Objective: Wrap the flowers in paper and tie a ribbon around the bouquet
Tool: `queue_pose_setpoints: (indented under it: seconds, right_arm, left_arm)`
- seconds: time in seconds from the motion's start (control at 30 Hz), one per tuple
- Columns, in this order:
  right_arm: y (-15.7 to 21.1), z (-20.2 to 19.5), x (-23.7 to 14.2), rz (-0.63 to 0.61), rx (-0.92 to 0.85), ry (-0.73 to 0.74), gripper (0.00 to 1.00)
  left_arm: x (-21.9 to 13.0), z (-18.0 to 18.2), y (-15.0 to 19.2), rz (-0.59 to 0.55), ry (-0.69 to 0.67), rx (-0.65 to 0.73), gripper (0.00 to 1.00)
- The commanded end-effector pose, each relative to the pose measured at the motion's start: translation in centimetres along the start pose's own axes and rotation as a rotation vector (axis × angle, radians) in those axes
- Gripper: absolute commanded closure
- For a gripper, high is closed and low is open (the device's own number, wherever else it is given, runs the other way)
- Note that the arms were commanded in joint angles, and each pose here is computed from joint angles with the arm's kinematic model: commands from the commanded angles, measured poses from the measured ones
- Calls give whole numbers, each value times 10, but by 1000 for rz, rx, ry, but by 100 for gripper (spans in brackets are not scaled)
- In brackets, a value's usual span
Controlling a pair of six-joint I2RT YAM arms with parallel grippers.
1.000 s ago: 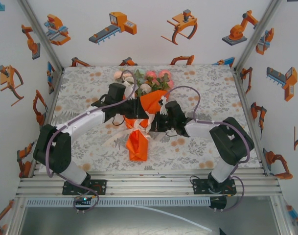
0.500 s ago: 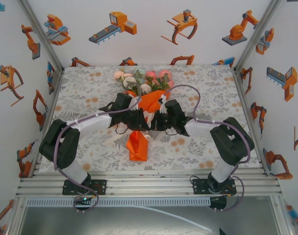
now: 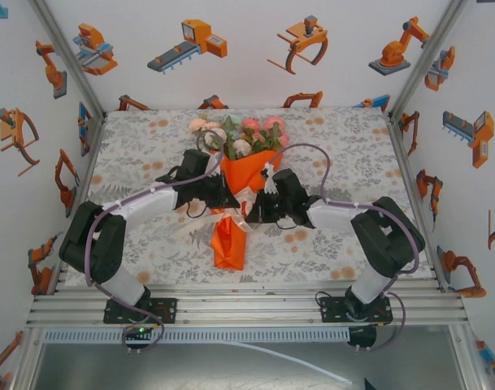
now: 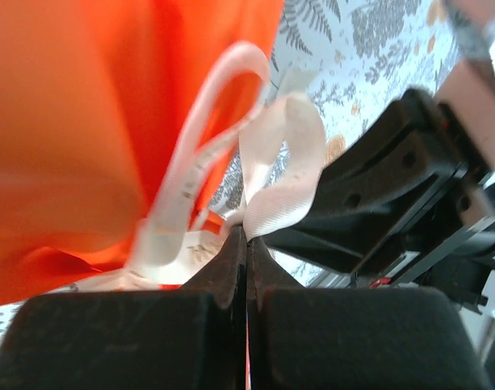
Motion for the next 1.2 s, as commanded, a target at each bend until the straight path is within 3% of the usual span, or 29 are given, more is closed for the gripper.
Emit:
queue_pose_setpoints:
  seconds: [0.0,0.4,0.53,0.9,1.03,1.17]
  right_arm:
    - [16,-4,-11,16,-6,13,100]
    - [-1,-29,-24,-143,150,81,99]
    - [-8,-31,-24,-170,202,61,76]
    - [-39,-31,-13,-241,230,52,63]
    - [-51,-48,-16,-297,274,118,63]
    - [-58,-51,-18,-315,281,122,80]
  left_arm:
    - [-5,0,-2,-26,-4,-10,100]
    - [-4,0,3,-10,10,4,100]
    - [-5,-1,3,-8,9,14,100]
    - [-4,-4,1,-4,27,14,100]
    - [-5,-4,0,-5,21,17,100]
    - [-6,-3,0,-6,11,18,100]
Point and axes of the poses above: each hand's point on the last joint's axis, 136 mm out from that joint toward the fingers, its own x axis out along the fingers, its own z axis along the line the jaws close on, y = z × x, the point moved 2 cm from there along -x, back along the fingers, and after that the axes turned 9 degrees about x, right-handed, at the moved point
